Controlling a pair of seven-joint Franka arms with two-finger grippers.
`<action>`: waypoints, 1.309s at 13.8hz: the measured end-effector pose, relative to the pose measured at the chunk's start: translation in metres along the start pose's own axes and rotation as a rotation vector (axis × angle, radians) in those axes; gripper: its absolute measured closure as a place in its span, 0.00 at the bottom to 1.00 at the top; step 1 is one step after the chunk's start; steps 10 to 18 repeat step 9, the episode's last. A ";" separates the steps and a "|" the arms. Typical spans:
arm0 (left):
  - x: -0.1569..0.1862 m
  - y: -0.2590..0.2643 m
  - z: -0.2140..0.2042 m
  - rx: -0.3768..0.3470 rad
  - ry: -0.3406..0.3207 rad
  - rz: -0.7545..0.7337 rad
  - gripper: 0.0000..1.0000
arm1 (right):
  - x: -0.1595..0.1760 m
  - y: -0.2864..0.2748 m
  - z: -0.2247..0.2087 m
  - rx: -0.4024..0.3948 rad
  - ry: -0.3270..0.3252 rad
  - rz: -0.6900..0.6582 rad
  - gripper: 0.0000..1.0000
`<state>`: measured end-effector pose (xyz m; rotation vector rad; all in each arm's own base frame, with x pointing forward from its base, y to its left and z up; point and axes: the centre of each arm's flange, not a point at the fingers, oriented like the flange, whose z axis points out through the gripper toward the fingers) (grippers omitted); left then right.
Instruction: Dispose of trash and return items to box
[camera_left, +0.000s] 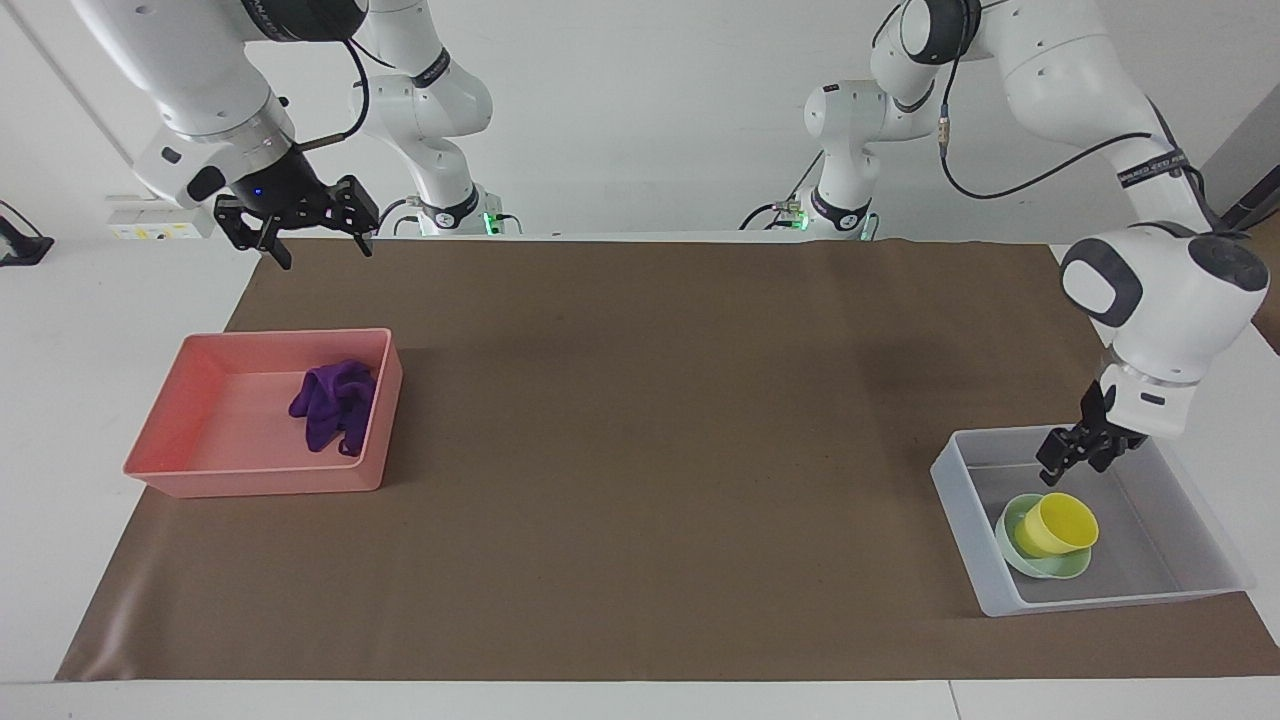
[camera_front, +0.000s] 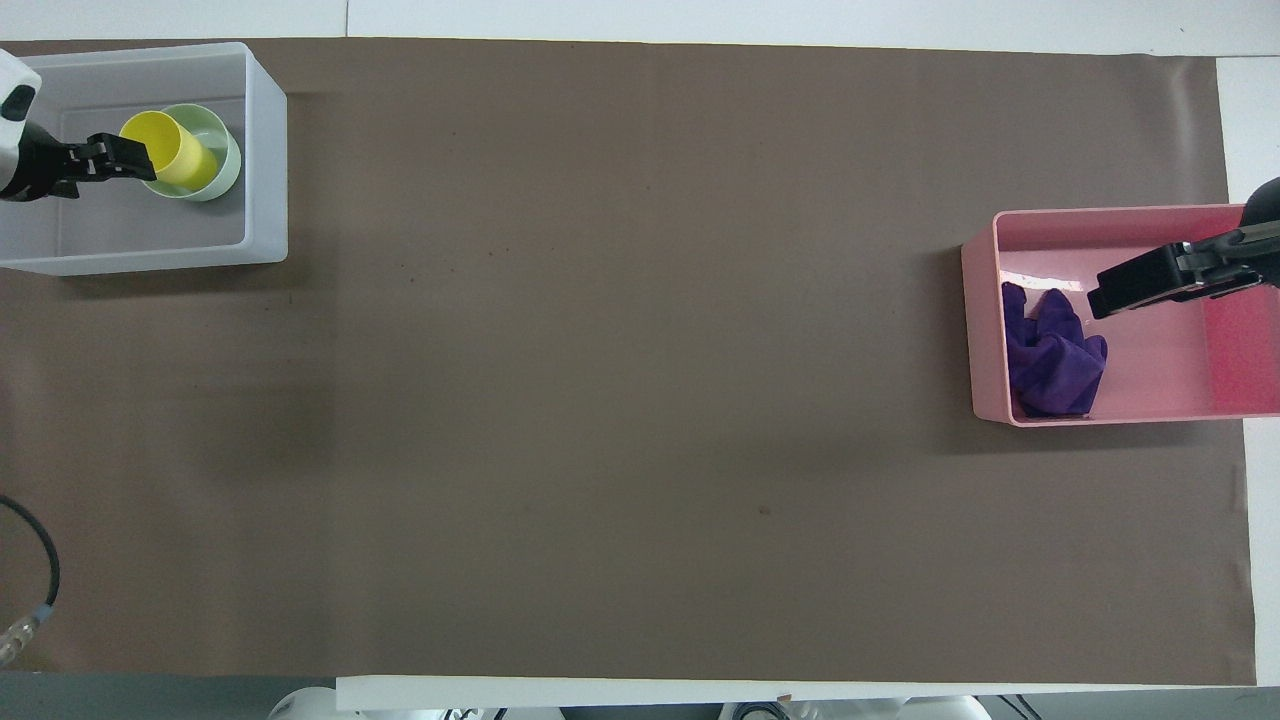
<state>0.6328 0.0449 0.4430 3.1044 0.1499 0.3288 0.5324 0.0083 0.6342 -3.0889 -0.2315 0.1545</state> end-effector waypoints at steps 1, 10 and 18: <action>-0.021 -0.001 -0.022 -0.013 -0.010 0.010 0.00 | 0.000 0.000 0.000 0.000 0.000 0.000 0.00; -0.096 0.071 -0.181 0.045 -0.188 0.223 0.00 | -0.001 0.000 -0.001 0.000 0.002 -0.001 0.00; -0.096 0.071 -0.181 0.045 -0.188 0.223 0.00 | -0.001 0.000 -0.001 0.000 0.002 -0.001 0.00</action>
